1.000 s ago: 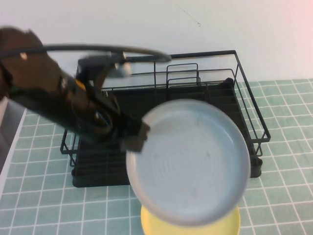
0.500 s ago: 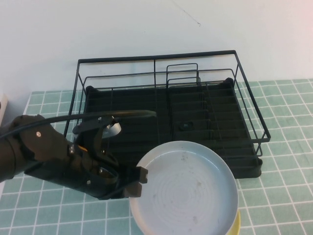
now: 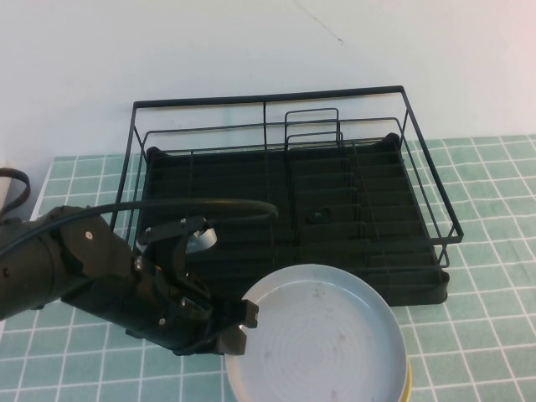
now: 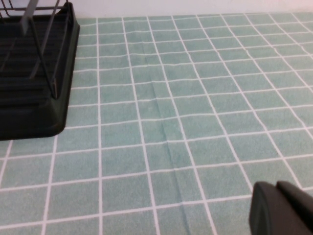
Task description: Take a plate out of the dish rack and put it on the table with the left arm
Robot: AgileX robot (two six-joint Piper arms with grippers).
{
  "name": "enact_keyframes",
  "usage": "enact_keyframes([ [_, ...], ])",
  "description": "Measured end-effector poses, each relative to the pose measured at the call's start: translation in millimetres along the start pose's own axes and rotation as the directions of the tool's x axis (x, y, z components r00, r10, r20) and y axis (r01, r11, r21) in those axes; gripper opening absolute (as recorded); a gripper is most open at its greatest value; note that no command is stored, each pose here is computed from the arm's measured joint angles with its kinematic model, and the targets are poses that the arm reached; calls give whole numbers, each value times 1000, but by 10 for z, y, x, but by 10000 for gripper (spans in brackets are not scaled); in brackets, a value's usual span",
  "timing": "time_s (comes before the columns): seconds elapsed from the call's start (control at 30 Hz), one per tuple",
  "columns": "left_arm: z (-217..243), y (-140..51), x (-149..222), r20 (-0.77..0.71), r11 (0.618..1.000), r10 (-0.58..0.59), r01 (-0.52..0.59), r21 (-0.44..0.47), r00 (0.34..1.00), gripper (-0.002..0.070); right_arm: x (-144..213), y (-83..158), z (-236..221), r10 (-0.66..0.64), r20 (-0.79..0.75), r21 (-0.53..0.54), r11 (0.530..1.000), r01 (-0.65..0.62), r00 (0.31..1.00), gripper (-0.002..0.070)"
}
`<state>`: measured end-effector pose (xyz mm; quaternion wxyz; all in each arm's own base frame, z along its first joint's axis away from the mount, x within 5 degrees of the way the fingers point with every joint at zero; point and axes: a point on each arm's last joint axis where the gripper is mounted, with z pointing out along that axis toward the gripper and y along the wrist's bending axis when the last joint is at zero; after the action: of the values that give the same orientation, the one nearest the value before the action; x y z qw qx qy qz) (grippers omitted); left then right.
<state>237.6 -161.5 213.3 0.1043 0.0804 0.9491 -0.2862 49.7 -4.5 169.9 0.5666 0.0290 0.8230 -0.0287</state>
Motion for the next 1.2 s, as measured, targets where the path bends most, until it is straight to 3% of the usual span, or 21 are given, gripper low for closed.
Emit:
enact_keyframes([
  [0.23, 30, 5, -6, -4, 1000, 14, -14, 7, 1000, 64, 0, 0, 0, 0, 0, 0, 1000, 0, 1000, -2],
  [0.43, 27, -6, -4, -9, 1000, 20, -20, 16, 1000, 300, 0, 0, 0, 0, 0, 0, 1000, 0, 1000, -2],
  [0.63, -113, -103, -80, 26, 996, 83, -84, 20, 996, 398, 0, 0, 0, 0, 0, 0, 1000, 0, 1000, -2],
  [0.8, -534, -293, -174, 146, 975, 223, -221, -30, 964, 364, 0, 0, 0, 0, 0, 0, 1000, 0, 1000, -2],
  [1.03, -1360, -538, -18, 349, 910, 414, -383, -158, 841, 132, 0, 0, 0, 0, 0, 0, 1000, 0, 1000, -2],
  [1.2, -1892, -609, 333, 464, 879, 477, -419, -229, 747, 52, 0, 0, 0, 0, 0, 0, 1000, 0, 1000, -2],
])
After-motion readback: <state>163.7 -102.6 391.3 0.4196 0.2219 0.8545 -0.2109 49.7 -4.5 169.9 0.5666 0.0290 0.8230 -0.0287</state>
